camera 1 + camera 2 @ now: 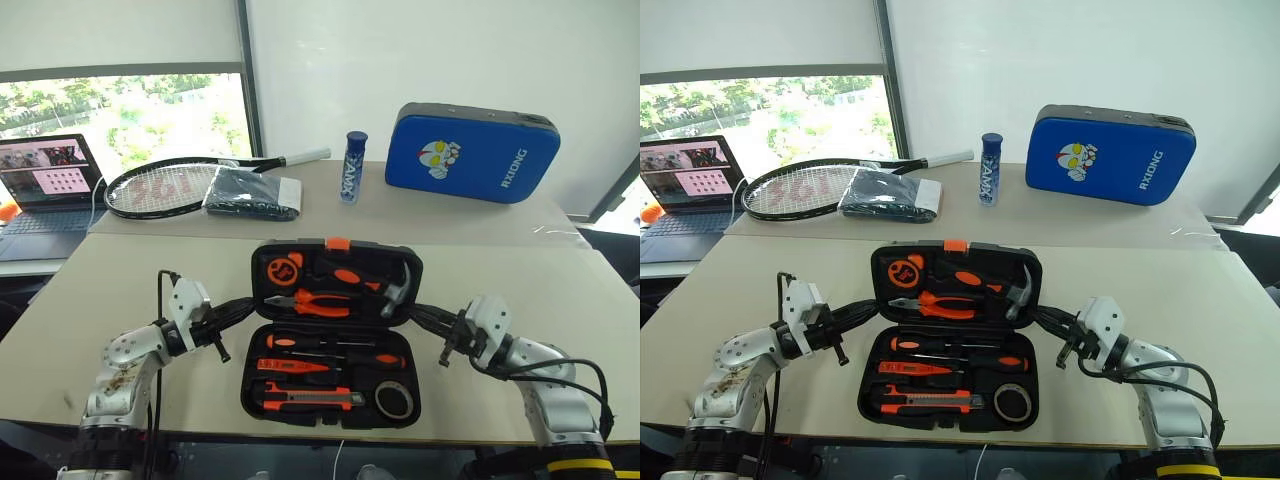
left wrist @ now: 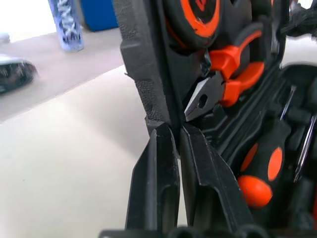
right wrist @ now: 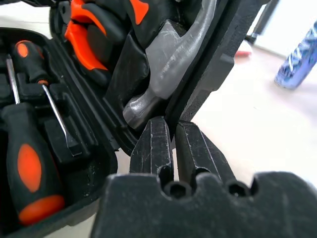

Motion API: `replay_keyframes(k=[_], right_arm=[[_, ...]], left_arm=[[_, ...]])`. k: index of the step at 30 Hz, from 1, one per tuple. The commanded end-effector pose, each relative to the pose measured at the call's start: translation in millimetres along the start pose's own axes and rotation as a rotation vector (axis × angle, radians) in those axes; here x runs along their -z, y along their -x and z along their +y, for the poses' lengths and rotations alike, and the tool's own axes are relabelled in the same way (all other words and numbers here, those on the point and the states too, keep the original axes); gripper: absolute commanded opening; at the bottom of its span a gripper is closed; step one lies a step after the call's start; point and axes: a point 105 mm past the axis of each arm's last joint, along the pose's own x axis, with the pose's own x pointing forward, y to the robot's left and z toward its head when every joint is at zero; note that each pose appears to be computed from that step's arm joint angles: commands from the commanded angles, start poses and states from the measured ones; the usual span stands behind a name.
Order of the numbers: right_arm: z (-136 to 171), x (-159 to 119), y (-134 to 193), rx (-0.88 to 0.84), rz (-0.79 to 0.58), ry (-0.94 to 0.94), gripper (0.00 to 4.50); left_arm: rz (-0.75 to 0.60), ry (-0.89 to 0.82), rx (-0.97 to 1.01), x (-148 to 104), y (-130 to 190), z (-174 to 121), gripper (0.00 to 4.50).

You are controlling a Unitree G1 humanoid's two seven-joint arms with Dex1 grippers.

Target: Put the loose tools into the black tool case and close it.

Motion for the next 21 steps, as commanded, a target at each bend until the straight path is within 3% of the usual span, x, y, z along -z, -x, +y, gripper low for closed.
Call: replay_keyframes(k=[1,2,10,14,21], right_arm=[[15,-29,-11,-0.133,-0.139,0.177,1.37],[18,-30,-11,-0.146,-0.151,0.199,1.70],[33,-37,-9,-0.268,-0.204,0.481,4.43],[32,-30,0,-0.291,-0.181,0.526,4.50],[43,-23,8,-0.370,-0.184,0.648,4.50]], left_arm=[[-0.063,-0.142,0.112,-14,-8,-18,0.00],[-0.062,-0.163,0.128,-13,-7,-21,0.00],[-0.071,-0.294,0.156,-11,1,-23,2.78],[-0.046,-0.322,0.174,-9,11,-20,4.27],[-0.027,-0.415,0.271,-5,14,-31,4.27]])
